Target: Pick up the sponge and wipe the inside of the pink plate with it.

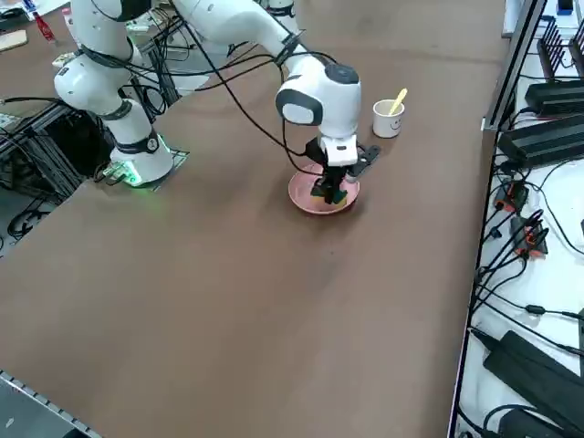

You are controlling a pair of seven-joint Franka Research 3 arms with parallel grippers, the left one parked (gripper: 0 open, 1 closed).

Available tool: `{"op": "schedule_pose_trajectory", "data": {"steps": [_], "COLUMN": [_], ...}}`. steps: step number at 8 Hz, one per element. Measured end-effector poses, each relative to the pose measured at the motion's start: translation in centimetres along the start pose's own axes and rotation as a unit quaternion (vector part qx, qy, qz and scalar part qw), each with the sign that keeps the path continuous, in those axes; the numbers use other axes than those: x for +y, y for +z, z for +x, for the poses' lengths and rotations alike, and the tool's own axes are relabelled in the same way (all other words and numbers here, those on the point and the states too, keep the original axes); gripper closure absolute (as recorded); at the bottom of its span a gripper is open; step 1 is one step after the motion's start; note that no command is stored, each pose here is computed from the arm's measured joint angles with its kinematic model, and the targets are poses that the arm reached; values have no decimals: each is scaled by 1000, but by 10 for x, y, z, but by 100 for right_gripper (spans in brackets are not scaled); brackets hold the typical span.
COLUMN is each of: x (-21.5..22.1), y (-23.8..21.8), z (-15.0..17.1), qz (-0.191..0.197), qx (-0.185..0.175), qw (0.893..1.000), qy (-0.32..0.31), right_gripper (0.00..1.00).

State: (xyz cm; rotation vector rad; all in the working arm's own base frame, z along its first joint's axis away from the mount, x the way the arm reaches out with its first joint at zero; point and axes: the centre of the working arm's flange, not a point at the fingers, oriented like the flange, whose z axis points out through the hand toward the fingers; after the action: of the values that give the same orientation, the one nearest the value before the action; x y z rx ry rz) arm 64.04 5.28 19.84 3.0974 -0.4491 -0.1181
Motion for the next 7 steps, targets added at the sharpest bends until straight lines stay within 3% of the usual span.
{"op": "schedule_pose_trajectory", "data": {"steps": [7], "x": [-48], "y": [2], "z": [-21], "qz": [-7], "qx": [-7], "qw": [999], "qy": [32], "right_gripper": [80]}}
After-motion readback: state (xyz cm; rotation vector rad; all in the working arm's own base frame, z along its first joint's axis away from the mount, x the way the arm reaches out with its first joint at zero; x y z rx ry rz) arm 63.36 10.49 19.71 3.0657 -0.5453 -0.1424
